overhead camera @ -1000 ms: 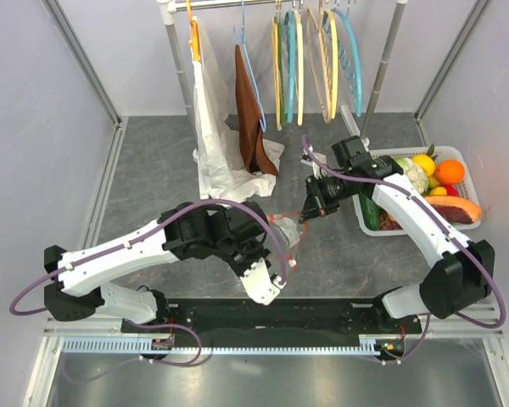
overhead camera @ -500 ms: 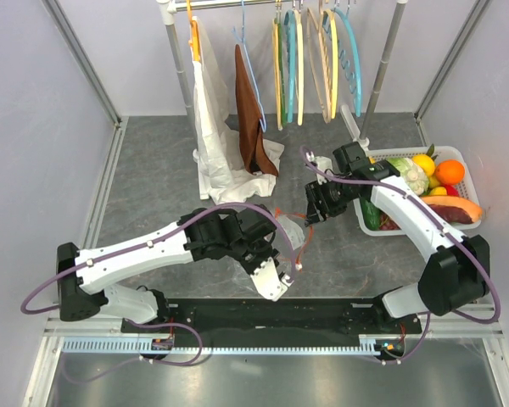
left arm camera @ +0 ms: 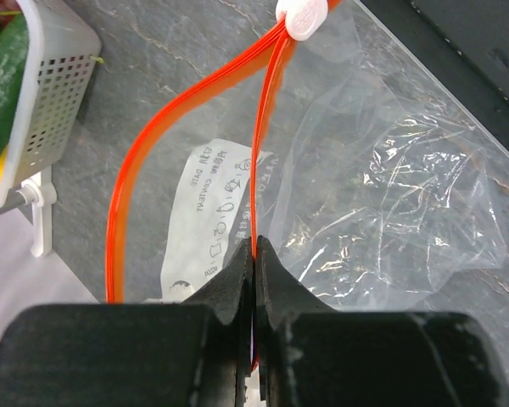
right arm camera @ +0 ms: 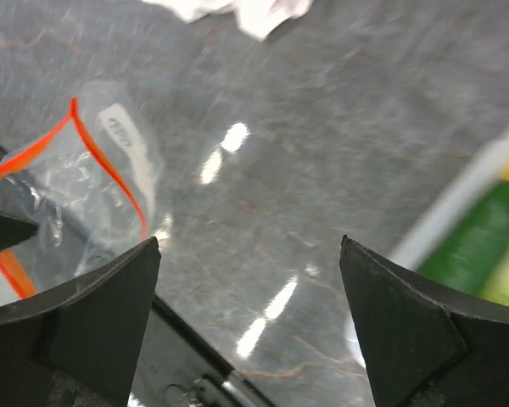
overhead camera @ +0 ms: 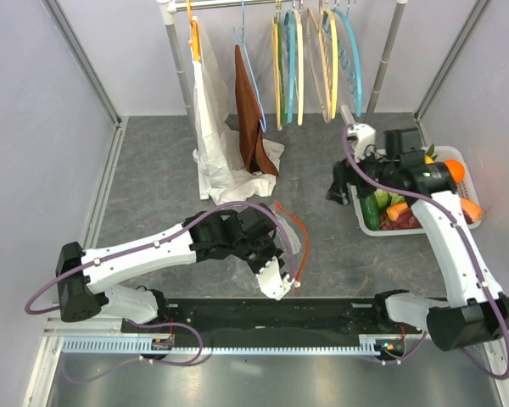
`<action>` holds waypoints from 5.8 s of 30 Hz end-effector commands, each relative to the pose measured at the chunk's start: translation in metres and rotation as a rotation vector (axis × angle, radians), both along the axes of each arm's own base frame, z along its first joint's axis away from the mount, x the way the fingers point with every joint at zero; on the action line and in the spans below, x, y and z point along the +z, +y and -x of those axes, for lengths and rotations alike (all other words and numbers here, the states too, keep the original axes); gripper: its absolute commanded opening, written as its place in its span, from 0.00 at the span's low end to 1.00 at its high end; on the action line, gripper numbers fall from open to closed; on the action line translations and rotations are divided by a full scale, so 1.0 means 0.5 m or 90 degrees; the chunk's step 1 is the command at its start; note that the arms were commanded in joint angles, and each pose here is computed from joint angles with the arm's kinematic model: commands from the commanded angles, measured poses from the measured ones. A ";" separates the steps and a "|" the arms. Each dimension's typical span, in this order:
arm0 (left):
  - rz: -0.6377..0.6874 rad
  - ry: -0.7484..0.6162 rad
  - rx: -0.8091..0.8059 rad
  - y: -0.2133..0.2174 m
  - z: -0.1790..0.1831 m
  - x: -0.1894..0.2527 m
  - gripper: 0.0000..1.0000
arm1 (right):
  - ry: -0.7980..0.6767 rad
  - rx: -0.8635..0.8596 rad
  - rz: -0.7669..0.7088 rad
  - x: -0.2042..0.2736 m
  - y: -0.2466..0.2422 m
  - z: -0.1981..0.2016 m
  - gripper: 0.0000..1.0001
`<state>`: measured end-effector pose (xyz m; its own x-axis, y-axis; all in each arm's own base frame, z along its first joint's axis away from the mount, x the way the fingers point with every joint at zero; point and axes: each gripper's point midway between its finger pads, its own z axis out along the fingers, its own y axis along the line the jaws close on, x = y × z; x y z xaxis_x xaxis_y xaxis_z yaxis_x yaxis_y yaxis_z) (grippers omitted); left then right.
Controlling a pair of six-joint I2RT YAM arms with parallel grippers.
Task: Place the food in the zip-top bag and seal the zipper
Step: Pick up the fake fruit from the bin, then place the fake fruit in the zipper food storage bag, then pick up the fake vegetable from the bin.
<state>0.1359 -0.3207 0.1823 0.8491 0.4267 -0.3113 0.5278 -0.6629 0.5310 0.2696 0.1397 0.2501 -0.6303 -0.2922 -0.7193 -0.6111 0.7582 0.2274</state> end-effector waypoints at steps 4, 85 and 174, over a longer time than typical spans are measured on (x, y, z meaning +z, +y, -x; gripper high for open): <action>0.052 -0.007 -0.035 -0.036 0.001 0.034 0.02 | -0.028 -0.046 0.029 0.005 -0.158 -0.020 0.94; 0.068 0.017 -0.014 -0.040 -0.002 0.032 0.02 | 0.223 -0.195 -0.246 0.041 -0.192 -0.175 0.60; 0.180 -0.036 0.010 -0.057 -0.042 0.091 0.02 | 0.003 0.012 -0.112 0.140 -0.047 0.139 0.98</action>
